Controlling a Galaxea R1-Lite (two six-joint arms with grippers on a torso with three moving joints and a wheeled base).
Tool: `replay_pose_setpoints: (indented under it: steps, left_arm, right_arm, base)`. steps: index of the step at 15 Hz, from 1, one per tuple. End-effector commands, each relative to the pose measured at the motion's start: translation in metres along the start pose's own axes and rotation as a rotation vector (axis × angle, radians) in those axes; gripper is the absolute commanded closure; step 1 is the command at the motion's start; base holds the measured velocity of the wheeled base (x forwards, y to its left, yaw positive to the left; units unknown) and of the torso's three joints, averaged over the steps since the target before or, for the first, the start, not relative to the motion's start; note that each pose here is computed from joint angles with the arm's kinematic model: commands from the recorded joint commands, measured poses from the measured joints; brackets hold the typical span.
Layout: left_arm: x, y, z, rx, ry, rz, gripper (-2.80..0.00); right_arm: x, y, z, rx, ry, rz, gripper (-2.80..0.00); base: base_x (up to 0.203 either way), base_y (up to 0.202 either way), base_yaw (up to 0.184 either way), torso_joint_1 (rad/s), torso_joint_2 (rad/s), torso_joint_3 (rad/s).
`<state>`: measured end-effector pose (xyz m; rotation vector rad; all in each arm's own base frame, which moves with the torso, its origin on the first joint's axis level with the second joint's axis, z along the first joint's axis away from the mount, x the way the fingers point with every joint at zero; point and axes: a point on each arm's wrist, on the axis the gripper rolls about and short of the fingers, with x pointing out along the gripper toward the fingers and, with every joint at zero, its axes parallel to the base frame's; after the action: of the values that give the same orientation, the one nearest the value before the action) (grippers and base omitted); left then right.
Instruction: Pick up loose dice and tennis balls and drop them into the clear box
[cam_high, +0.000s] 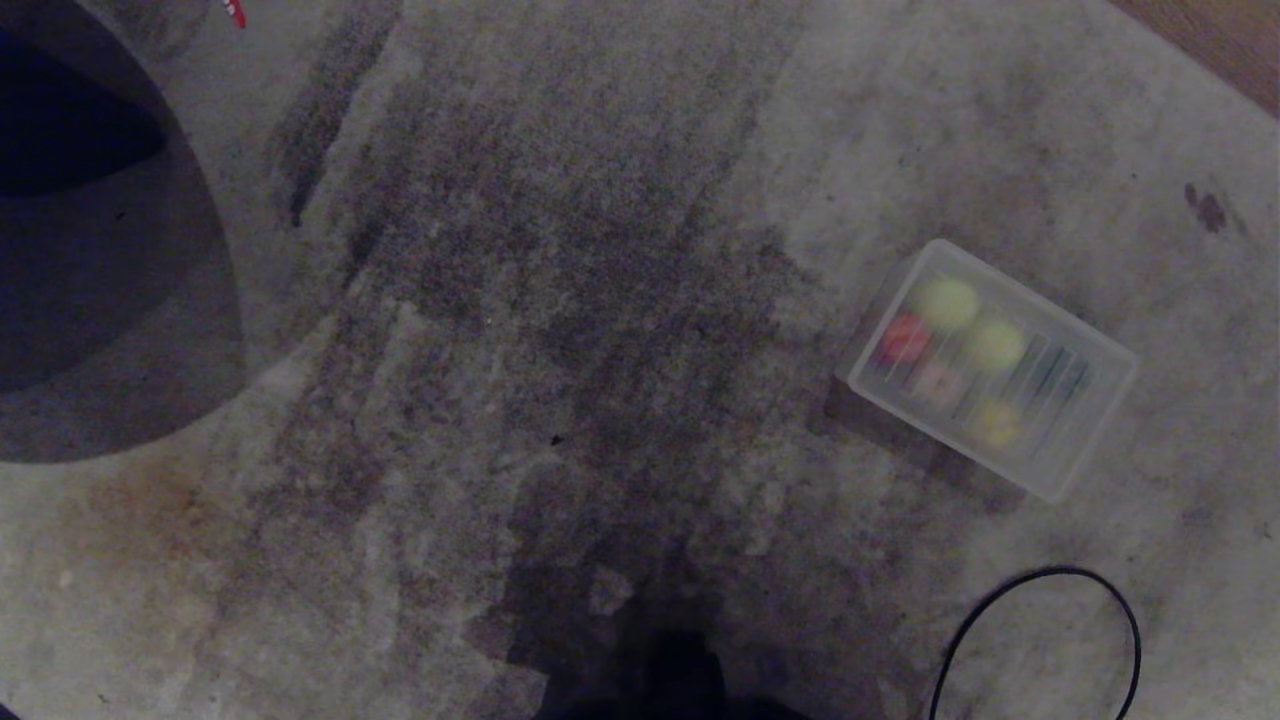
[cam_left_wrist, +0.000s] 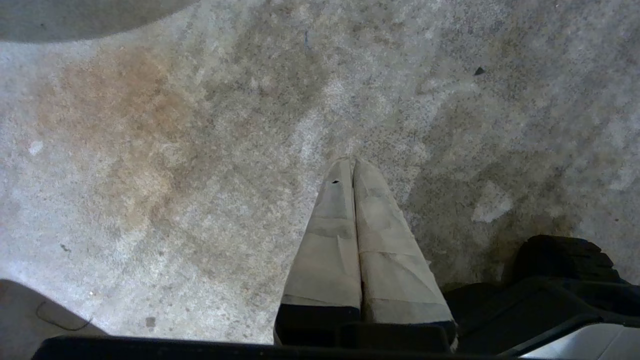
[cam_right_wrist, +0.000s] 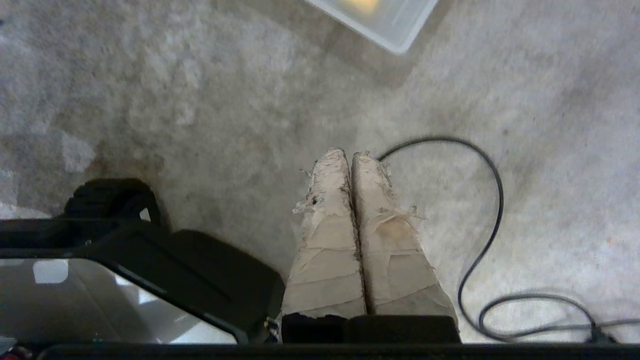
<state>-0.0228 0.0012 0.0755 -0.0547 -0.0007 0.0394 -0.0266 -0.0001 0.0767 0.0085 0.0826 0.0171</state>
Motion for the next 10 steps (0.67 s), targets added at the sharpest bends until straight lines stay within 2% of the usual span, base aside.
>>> replay_pose_setpoints:
  steps: [1, 10]
  left_arm:
    - [0.0002, 0.0, -0.0002, -0.002, 0.001, 0.001, 0.0]
    - [0.0002, 0.0001, -0.0004, -0.003, 0.002, 0.004, 0.0]
  right_arm:
    - [-0.0004, 0.0, -0.0003, -0.001, -0.004, 0.001, 0.0]
    - [-0.0003, 0.0, -0.0005, 0.004, -0.005, 0.001, 0.0]
  base:
    - [0.0, 0.0, 0.0, 0.0, 0.0, 0.0]
    - [0.0, 0.0, 0.0, 0.0, 0.0, 0.0]
